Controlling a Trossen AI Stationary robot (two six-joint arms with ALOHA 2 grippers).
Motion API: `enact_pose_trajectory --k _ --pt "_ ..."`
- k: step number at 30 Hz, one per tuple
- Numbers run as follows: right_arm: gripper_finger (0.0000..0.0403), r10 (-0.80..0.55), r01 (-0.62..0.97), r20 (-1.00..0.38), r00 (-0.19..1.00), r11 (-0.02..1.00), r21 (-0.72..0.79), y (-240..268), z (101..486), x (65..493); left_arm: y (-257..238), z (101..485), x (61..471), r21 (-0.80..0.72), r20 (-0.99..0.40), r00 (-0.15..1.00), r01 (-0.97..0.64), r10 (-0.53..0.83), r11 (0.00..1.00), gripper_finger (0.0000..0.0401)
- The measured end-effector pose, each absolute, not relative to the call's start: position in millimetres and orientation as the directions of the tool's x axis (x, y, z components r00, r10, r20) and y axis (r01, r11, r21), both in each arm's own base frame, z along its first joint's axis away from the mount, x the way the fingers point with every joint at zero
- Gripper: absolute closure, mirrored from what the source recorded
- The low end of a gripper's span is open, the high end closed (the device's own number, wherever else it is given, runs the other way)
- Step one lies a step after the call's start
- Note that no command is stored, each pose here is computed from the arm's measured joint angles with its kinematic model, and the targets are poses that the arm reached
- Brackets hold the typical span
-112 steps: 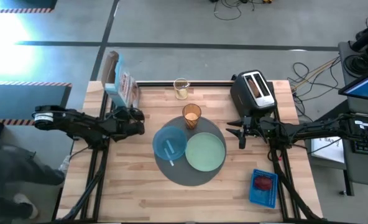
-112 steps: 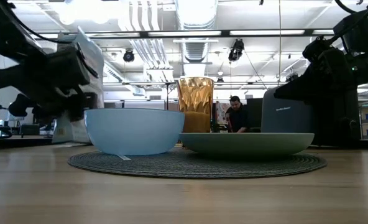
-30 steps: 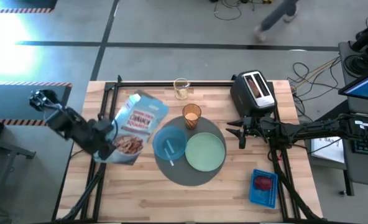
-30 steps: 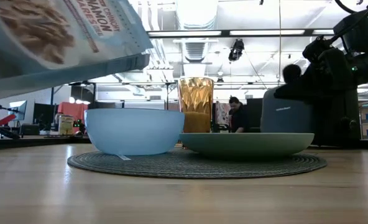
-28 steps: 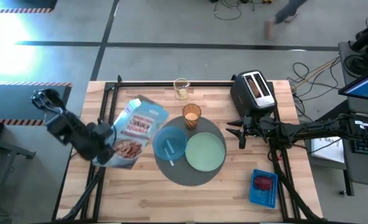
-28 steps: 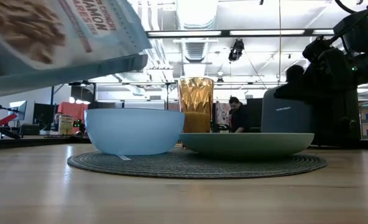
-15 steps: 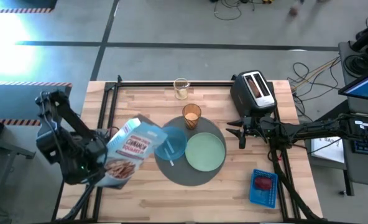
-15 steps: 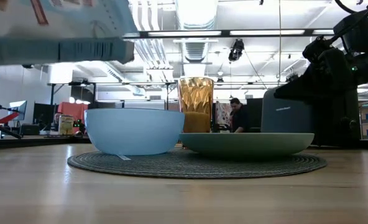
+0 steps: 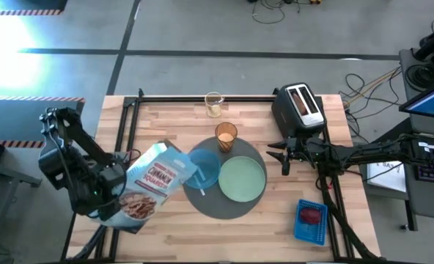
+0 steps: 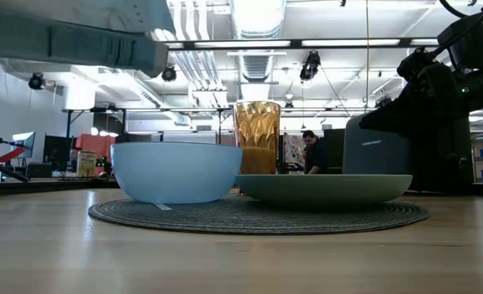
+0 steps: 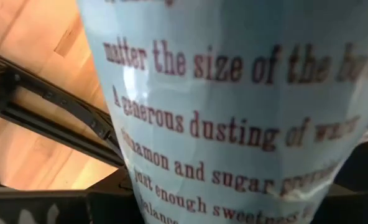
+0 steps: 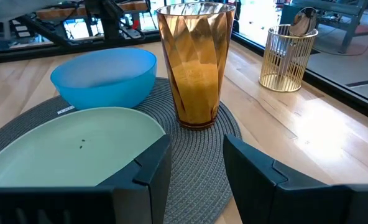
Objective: Arrange a breakfast setting
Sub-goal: Pour the cereal from the cereal box into a blue bowl
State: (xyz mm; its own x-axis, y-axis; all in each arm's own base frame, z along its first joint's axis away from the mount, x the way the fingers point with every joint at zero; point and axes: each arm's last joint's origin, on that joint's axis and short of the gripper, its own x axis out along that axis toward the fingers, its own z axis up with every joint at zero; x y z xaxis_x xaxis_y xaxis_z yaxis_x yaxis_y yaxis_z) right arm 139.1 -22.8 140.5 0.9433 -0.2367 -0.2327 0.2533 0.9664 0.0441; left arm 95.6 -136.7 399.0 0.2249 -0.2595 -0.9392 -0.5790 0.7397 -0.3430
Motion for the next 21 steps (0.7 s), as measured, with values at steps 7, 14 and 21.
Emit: enact_pose_trajectory --k 7,14,21 --pt "0.0268 -0.237 0.253 -0.233 0.943 0.966 0.043 -22.8 140.5 139.1 -129.1 399.4 103.6 -0.351 -0.933 0.155 -0.587 -0.325 0.73 0.0223" --pt "0.0268 -0.237 0.253 -0.233 0.943 0.966 0.044 -22.8 140.5 139.1 -121.4 399.1 113.8 -0.353 -0.923 0.112 -0.628 -0.368 0.694 0.0223" --pt "0.0268 -0.236 0.253 -0.233 0.943 0.967 0.043 -22.8 140.5 139.1 -103.7 399.4 130.4 -0.373 -0.9 0.099 -0.679 -0.425 0.632 0.0223"
